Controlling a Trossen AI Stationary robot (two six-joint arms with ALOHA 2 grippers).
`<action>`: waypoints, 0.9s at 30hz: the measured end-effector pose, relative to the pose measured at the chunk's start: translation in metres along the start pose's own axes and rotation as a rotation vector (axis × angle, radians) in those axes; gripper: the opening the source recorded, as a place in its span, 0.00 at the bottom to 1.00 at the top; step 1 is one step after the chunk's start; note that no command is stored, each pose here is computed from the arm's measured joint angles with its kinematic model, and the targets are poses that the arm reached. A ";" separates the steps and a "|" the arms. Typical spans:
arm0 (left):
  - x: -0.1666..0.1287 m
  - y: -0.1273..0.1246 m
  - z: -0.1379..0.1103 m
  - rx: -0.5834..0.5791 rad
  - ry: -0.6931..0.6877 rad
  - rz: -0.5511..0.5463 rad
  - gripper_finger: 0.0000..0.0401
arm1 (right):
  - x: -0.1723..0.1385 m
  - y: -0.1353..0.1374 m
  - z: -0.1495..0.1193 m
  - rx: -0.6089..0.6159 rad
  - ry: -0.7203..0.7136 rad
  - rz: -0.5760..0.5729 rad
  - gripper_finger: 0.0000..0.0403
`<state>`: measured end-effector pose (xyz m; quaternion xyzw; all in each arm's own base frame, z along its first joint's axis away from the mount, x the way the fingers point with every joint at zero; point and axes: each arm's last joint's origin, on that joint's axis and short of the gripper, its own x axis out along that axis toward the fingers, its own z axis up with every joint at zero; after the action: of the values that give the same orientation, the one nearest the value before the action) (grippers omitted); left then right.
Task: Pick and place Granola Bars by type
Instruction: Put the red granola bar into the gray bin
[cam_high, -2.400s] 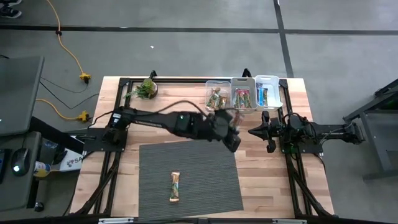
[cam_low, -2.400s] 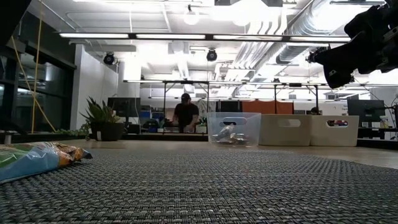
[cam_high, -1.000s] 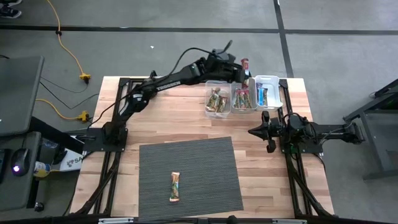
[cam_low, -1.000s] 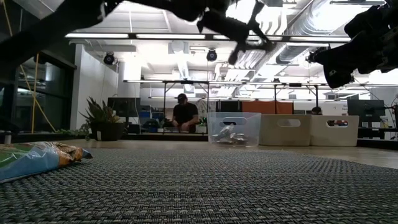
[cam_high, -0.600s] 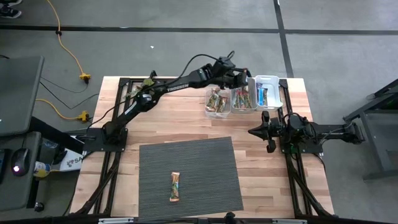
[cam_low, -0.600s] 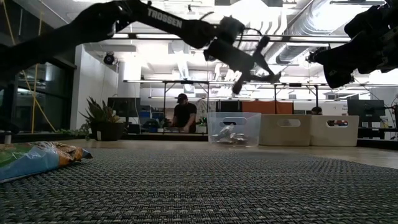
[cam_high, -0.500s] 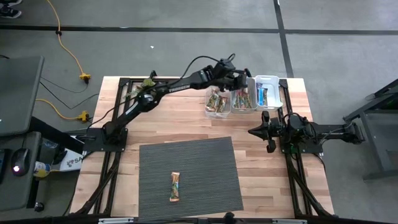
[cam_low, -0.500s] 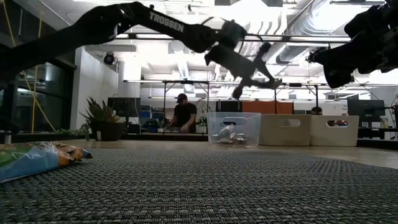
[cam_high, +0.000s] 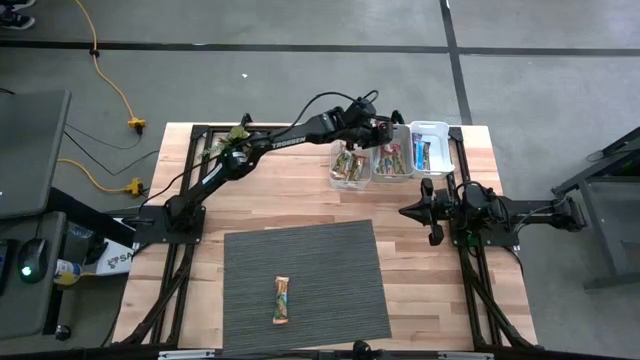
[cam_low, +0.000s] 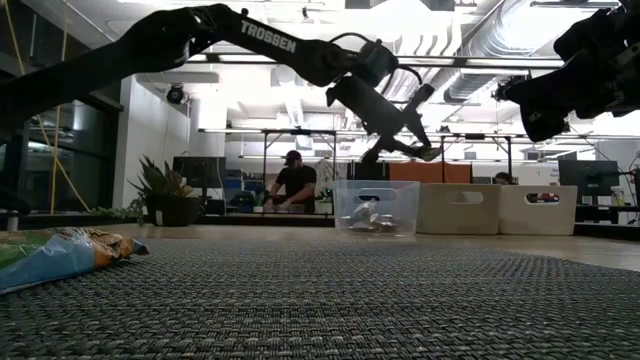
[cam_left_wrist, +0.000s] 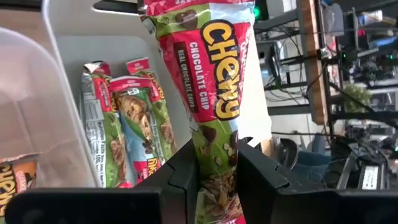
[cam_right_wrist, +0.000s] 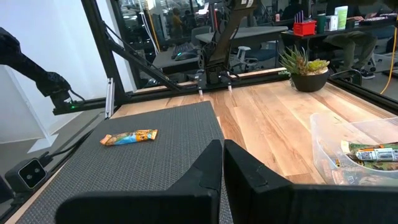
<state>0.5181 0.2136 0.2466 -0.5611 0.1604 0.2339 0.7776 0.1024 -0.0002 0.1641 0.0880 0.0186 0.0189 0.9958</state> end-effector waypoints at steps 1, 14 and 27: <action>0.000 0.000 0.000 0.013 0.002 -0.002 0.21 | 0.000 0.000 0.000 0.000 0.000 0.000 0.00; 0.011 0.003 -0.009 0.076 0.030 -0.018 0.21 | 0.000 0.000 0.000 0.000 0.000 0.000 0.00; 0.036 0.023 -0.025 0.031 0.083 0.009 0.21 | 0.000 0.000 0.000 0.000 -0.001 0.000 0.00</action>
<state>0.5361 0.2028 0.2020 -0.5575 0.1986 0.2112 0.7779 0.1023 -0.0002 0.1642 0.0880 0.0183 0.0190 0.9958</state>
